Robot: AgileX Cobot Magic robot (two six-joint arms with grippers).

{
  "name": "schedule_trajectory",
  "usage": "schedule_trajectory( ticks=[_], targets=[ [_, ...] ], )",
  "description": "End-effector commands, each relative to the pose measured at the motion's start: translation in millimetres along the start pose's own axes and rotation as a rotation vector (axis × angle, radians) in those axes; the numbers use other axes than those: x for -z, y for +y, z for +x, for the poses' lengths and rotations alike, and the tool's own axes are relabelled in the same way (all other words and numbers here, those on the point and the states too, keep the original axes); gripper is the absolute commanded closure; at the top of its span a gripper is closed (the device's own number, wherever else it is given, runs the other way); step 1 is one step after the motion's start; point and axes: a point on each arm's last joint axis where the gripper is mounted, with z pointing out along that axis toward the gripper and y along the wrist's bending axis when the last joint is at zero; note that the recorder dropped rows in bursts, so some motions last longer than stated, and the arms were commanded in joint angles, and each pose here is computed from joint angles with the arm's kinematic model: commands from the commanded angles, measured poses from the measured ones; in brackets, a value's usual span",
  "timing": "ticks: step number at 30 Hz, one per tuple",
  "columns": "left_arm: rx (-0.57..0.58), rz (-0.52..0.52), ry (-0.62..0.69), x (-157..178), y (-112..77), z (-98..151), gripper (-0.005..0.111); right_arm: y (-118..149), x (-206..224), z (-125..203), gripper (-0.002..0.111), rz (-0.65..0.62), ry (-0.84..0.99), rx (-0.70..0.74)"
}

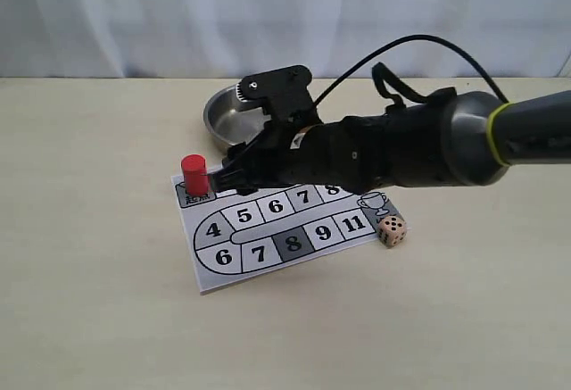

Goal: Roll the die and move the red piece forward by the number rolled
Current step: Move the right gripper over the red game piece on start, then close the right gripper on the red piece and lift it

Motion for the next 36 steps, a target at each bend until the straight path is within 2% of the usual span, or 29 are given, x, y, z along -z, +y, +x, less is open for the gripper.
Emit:
schedule_trajectory(
  ticks=[1, 9, 15, 20, 26, 36],
  targets=[
    [0.005, 0.001, -0.008, 0, 0.0, 0, 0.107, 6, -18, -7, 0.047, -0.016, 0.010, 0.000],
    [0.005, 0.001, -0.008, 0, 0.0, 0, 0.107, 10, -52, -15, 0.047, -0.033, 0.034, 0.001],
    [0.005, 0.001, -0.008, 0, 0.0, 0, 0.107, 10, -66, -16, 0.047, -0.034, 0.034, 0.001],
    [0.005, 0.001, -0.008, 0, 0.0, 0, 0.107, 21, -73, -17, 0.047, -0.053, 0.027, 0.016],
    [0.005, 0.001, -0.008, 0, 0.0, 0, 0.107, 27, -82, -24, 0.034, -0.067, 0.013, 0.021],
    [0.005, 0.001, -0.008, 0, 0.0, 0, 0.107, 30, -101, -18, 0.034, -0.065, -0.001, 0.037]
  ],
)
